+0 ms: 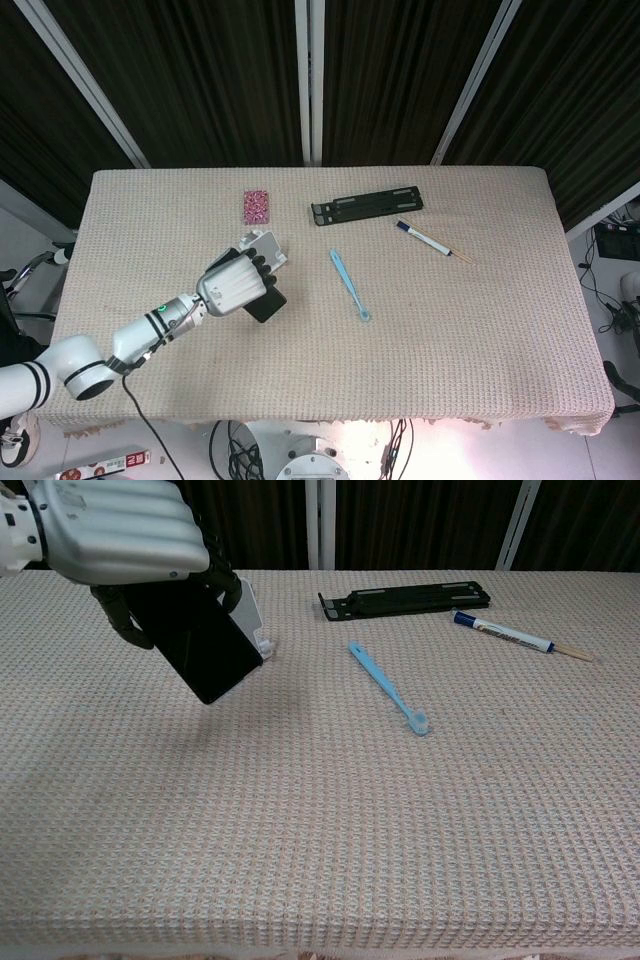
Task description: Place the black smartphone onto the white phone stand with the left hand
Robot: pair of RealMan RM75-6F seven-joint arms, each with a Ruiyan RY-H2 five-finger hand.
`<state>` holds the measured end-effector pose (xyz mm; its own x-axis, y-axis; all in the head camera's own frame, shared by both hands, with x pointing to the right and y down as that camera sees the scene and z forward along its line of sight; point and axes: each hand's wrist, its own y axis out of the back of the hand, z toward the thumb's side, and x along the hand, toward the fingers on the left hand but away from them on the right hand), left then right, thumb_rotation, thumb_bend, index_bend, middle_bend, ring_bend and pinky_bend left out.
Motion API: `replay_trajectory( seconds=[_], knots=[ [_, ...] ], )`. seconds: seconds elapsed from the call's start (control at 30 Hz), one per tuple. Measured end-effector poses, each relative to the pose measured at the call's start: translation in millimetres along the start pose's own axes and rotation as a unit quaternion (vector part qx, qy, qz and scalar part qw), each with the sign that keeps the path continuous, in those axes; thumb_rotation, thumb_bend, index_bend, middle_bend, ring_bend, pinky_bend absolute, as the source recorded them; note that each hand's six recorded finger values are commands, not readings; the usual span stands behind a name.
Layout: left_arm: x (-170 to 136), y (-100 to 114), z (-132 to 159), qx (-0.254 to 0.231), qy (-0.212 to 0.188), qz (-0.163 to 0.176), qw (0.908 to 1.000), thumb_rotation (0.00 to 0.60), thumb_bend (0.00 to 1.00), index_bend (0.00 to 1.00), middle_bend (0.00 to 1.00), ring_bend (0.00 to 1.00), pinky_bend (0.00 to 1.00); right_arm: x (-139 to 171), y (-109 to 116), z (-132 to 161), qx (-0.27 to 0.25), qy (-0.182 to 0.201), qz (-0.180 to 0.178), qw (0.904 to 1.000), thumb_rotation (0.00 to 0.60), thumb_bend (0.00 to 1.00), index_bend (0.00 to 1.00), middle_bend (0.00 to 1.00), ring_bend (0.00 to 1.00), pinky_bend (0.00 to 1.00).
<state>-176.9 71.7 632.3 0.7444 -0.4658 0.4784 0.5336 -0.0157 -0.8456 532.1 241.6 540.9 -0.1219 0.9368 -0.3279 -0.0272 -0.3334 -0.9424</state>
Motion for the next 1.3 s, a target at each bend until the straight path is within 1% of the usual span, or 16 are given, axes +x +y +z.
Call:
replay_trajectory(
  seconds=[0.1,0.23,0.33,0.4,0.57,0.83,0.97,1.1,1.3],
  knots=[
    [8.8,14.3,-9.3,0.044,0.006,0.001,0.999,0.6,0.35,0.62,0.45,0.37,0.45,1.4,2.9,-0.5,0.0,-0.001,-0.005,1.0,0.6,0.18,0.0,0.0,0.0,0.0],
    [28.0,33.0,-21.1,0.099,0.006,-0.003,0.9951,0.6,0.35,0.63,0.47,0.37,0.44,3.2,3.6,-2.1,-0.002,-0.003,-0.006,1.0,0.6,0.18,0.0,0.0,0.0,0.0],
    [42.0,41.2,-27.6,0.133,0.0,-0.008,0.9911,0.6,0.37,0.63,0.47,0.37,0.44,4.3,3.3,-3.6,-0.004,-0.005,-0.006,1.0,0.6,0.18,0.0,0.0,0.0,0.0],
    [48.6,42.3,-31.7,0.149,0.0,-0.012,0.9888,0.6,0.37,0.63,0.47,0.37,0.44,5.0,3.2,-4.9,-0.005,-0.007,-0.007,0.9999,0.6,0.18,0.0,0.0,0.0,0.0],
    [65.7,34.9,-34.2,0.171,-0.007,-0.03,0.9847,0.6,0.38,0.63,0.47,0.37,0.43,5.0,3.6,-6.1,-0.01,-0.006,-0.012,0.9999,0.6,0.18,0.0,0.0,0.0,0.0],
    [85.9,21.4,-30.9,0.193,-0.01,-0.044,0.9801,0.6,0.38,0.63,0.47,0.37,0.39,4.8,4.2,-7.0,-0.01,-0.006,-0.017,0.9998,0.6,0.18,0.0,0.0,0.0,0.0],
    [89.2,14.3,-36.2,0.189,-0.001,-0.052,0.9806,0.6,0.39,0.63,0.47,0.37,0.39,4.9,5.0,-9.6,-0.012,-0.01,-0.018,0.9997,0.6,0.18,0.0,0.0,0.0,0.0],
    [86.8,3.9,-38.2,0.197,-0.007,-0.066,0.9782,0.6,0.39,0.64,0.47,0.37,0.38,5.3,3.0,-13.5,-0.012,-0.016,-0.015,0.9997,0.6,0.18,0.0,0.0,0.0,0.0],
    [85.6,-9.5,-40.9,0.189,-0.007,-0.083,0.9785,0.6,0.38,0.64,0.47,0.37,0.38,5.9,1.0,-13.8,-0.011,-0.017,-0.011,0.9997,0.6,0.19,0.0,0.0,0.0,0.0]
  ],
)
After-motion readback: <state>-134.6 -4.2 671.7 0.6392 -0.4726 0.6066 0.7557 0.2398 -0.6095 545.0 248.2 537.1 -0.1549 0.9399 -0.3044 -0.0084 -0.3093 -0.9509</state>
